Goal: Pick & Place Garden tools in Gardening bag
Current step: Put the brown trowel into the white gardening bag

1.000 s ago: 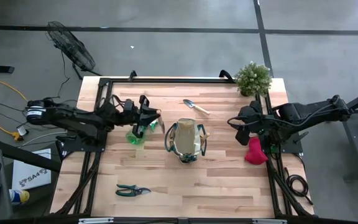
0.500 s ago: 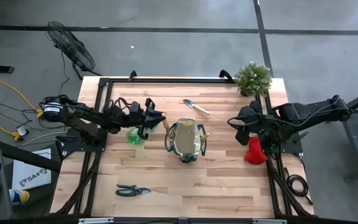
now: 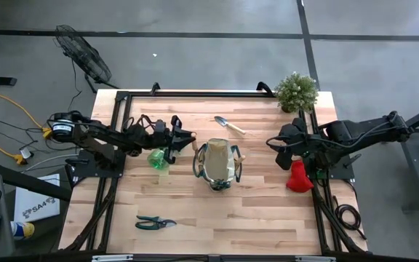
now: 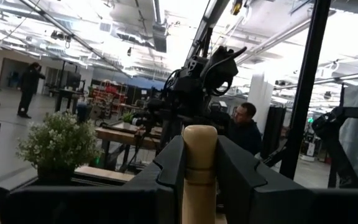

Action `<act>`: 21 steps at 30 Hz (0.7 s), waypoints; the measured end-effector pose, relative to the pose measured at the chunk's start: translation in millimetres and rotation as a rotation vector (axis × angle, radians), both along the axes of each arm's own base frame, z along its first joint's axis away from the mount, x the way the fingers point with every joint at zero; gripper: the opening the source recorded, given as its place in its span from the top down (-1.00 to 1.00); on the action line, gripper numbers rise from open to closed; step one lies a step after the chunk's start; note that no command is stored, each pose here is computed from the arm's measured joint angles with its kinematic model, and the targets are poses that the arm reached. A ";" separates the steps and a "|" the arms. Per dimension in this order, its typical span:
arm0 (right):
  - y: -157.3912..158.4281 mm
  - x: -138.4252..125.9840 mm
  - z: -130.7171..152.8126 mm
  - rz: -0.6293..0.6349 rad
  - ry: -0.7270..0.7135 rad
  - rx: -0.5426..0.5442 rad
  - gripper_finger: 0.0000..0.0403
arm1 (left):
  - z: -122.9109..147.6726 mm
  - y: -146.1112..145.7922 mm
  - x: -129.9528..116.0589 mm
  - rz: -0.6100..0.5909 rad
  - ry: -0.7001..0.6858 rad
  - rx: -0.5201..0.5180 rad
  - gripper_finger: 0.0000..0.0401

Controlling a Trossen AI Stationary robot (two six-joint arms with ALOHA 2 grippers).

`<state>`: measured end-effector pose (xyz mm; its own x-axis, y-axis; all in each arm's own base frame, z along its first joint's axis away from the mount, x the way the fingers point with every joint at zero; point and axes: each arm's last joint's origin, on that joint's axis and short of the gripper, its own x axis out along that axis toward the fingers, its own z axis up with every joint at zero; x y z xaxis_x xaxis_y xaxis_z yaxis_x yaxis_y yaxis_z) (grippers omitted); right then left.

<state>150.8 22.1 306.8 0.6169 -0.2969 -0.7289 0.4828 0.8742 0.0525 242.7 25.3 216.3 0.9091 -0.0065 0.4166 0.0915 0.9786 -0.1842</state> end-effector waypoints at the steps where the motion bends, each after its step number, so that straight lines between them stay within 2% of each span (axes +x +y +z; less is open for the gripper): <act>1: 0.0 0.0 0.0 0.000 0.000 0.000 0.10 | 0.1 0.0 0.0 0.004 -0.001 0.008 0.70; 10: 0.0 0.0 0.0 0.000 0.000 0.000 0.10 | 0.1 -0.6 0.8 -0.003 0.005 0.054 0.70; 14: 0.0 0.0 0.0 0.000 0.000 0.000 0.10 | 6.0 -1.7 5.2 -0.038 -0.011 0.122 0.70; 21: 0.0 0.0 0.0 0.000 0.000 0.000 0.10 | 7.1 -1.8 17.2 -0.070 0.069 0.185 0.70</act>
<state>150.9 22.1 306.8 0.6172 -0.2965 -0.7288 0.4826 0.8743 0.0529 260.0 23.5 223.4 0.9301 -0.1412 0.3390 0.1535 0.9881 -0.0098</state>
